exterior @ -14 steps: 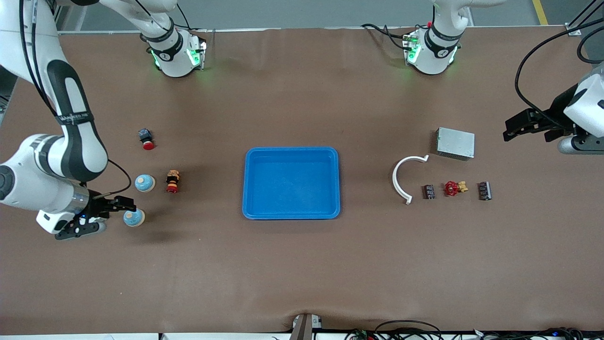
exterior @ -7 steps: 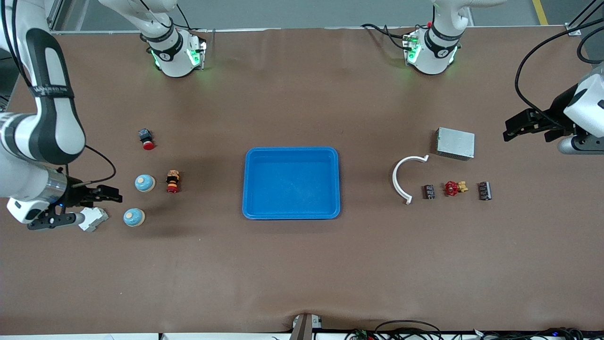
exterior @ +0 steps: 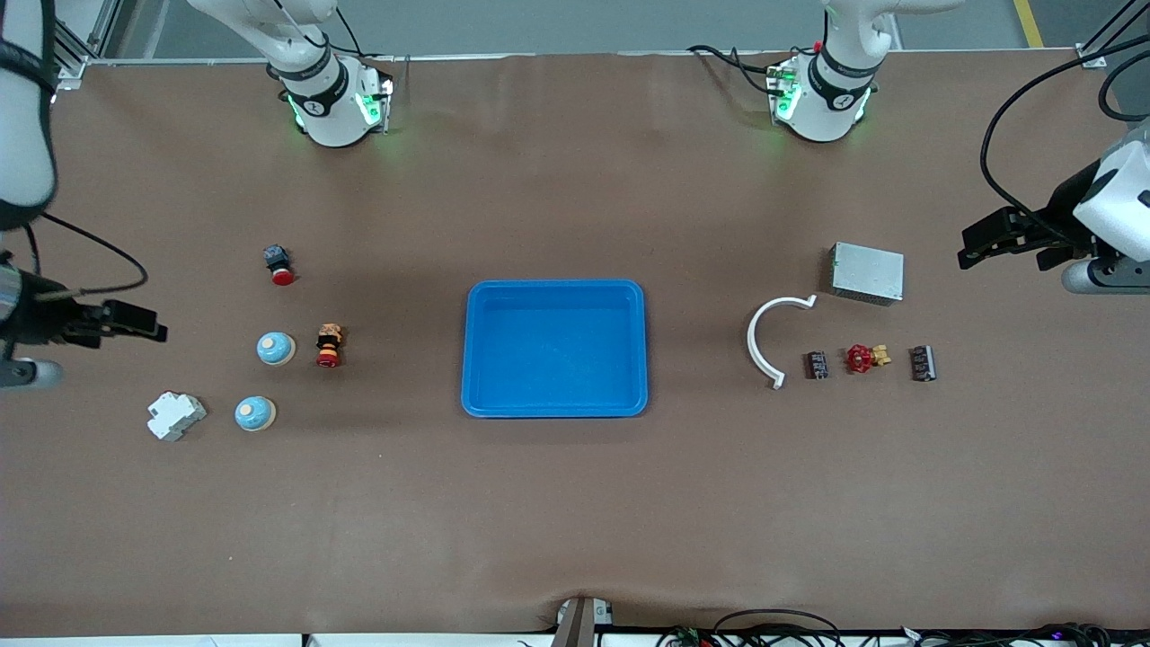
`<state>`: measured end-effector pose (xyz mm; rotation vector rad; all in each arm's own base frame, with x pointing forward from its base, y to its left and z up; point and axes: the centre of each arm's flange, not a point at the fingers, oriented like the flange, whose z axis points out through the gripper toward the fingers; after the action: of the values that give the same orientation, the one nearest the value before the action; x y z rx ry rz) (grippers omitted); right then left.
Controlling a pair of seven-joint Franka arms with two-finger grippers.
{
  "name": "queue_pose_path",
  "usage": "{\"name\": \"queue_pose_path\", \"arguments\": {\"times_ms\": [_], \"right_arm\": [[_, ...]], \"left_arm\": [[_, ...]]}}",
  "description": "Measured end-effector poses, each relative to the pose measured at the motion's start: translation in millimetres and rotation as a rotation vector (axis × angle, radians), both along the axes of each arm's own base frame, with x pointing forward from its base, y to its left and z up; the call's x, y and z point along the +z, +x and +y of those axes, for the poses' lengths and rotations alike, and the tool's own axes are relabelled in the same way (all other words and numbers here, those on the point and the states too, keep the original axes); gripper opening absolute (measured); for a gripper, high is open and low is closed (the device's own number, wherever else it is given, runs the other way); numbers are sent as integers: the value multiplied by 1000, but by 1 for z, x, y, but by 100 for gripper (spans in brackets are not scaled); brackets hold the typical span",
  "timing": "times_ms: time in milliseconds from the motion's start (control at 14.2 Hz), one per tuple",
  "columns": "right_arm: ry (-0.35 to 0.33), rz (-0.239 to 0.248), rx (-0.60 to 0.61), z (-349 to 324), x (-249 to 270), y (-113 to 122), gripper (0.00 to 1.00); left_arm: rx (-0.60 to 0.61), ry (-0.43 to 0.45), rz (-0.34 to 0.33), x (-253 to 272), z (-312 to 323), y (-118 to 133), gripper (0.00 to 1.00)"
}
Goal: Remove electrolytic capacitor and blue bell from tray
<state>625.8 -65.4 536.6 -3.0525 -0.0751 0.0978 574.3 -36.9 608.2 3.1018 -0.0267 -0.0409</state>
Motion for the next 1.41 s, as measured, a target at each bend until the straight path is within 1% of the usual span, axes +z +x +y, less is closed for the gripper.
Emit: {"name": "queue_pose_path", "arguments": {"times_ms": [141, 282, 564, 705, 988, 1270, 1411], "right_arm": [[-6, -29, -6, -2, 31, -9, 100], [-9, -54, -8, -3, 49, -16, 100], [-12, -76, -2, 4, 77, -32, 100], [-11, -71, -1, 6, 80, -39, 100], [-9, -48, 2, 10, 70, -52, 100], [-11, -58, 10, 15, 73, -54, 100], [-31, -63, 14, 15, 74, -55, 100]], "left_arm": [[0, 0, 0, 0, 0, 0, 100], [0, 0, 0, 0, 0, 0, 100], [0, 0, 0, 0, 0, 0, 100], [0, 0, 0, 0, 0, 0, 100], [0, 0, 0, 0, 0, 0, 100], [0, 0, 0, 0, 0, 0, 100], [0, 0, 0, 0, 0, 0, 100]]}}
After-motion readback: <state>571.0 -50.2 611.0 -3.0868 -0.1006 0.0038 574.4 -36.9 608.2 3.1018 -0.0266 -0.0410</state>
